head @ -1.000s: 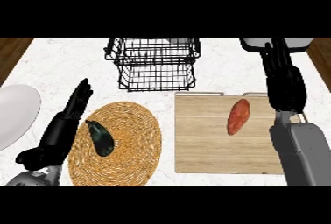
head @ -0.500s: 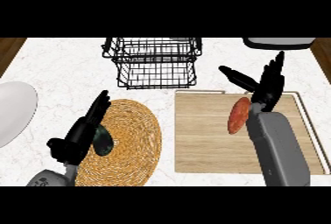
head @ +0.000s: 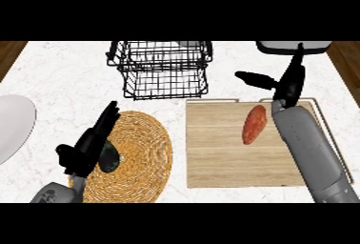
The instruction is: Pick the sweet potato from the tray and place it in the tiered basket
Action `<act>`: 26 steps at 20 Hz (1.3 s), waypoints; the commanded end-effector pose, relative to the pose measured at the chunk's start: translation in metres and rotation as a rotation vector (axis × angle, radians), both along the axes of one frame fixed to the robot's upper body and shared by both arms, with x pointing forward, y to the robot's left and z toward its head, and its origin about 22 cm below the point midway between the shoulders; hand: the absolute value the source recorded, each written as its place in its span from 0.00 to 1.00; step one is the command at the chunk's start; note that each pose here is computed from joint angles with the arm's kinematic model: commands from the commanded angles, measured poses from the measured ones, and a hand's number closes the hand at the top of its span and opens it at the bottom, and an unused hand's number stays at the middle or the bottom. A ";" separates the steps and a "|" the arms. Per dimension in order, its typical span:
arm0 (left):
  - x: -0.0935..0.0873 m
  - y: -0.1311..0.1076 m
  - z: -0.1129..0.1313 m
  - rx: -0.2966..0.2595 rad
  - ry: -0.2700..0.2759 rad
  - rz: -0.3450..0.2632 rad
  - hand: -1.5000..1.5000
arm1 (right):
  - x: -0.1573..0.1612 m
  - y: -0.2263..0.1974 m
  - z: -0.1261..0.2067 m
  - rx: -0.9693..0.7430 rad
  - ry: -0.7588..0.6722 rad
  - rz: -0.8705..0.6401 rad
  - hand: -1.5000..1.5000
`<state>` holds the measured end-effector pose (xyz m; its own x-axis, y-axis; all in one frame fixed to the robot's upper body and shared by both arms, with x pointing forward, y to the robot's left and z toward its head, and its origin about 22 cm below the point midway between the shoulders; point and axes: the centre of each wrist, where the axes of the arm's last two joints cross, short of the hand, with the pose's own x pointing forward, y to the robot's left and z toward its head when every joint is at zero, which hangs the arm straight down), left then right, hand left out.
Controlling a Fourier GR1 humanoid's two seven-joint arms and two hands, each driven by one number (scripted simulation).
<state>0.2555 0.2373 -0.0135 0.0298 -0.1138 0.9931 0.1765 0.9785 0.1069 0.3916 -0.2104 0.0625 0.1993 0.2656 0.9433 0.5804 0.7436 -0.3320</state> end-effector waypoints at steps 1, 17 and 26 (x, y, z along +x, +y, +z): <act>0.001 0.000 -0.003 0.011 0.006 0.010 0.50 | 0.003 -0.026 -0.013 -0.184 0.332 0.031 0.00; -0.001 0.000 -0.008 -0.024 0.007 0.010 0.50 | 0.017 0.058 0.132 -0.368 0.992 0.259 0.00; 0.003 0.002 -0.008 0.002 0.003 0.004 0.50 | 0.013 0.054 0.090 -0.397 1.095 0.122 0.00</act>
<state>0.2584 0.2411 -0.0237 0.0348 -0.1059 0.9938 0.1669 0.9810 0.0987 0.4045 -0.1667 0.1695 0.6466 0.6894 0.3266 -0.1647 0.5442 -0.8226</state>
